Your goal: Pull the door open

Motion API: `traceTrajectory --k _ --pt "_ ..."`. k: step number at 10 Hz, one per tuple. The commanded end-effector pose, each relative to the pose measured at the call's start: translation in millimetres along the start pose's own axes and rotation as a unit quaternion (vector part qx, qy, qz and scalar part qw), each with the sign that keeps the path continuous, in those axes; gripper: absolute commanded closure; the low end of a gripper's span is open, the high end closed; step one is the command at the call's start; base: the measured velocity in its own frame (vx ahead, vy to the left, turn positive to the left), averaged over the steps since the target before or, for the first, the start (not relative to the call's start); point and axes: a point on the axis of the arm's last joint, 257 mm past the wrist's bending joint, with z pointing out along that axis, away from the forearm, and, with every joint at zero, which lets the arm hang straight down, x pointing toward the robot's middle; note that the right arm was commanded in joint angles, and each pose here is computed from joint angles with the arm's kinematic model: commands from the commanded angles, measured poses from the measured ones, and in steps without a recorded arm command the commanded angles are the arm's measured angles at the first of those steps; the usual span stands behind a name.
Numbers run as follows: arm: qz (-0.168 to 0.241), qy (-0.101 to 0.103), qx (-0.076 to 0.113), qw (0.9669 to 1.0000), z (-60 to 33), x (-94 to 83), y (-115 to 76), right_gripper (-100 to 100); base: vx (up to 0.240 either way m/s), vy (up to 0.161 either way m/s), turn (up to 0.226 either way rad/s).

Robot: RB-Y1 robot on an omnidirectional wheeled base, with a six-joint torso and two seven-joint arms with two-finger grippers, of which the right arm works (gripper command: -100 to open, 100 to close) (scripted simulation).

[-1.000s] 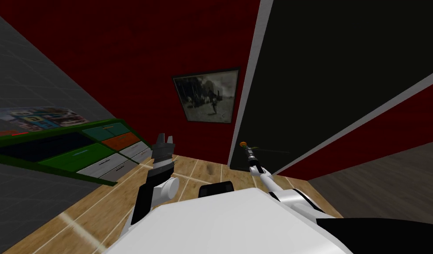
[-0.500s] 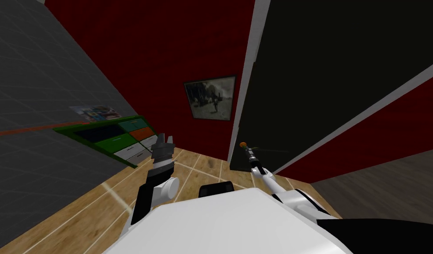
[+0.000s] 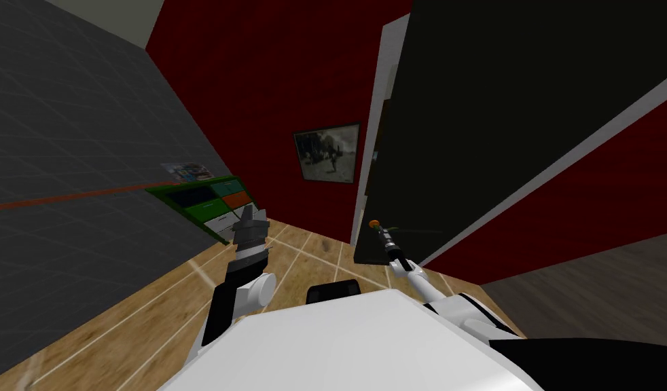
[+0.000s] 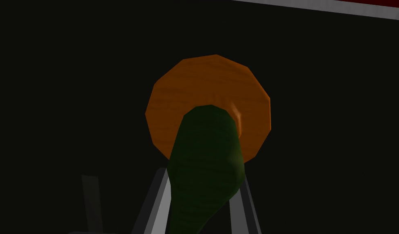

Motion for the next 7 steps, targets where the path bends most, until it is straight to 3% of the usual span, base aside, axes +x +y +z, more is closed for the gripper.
traceTrajectory --k 1,6,7 --pt "-0.001 0.013 -0.004 0.9999 -4.2 1.6 2.0 100 -0.238 -0.081 0.127" --pt "-0.003 0.055 -0.010 0.9985 -19.5 7.3 4.7 100 -0.261 -0.082 0.107" --pt "-0.001 0.053 -0.008 0.9986 -17.6 10.6 3.2 100 -0.112 -0.030 0.025"
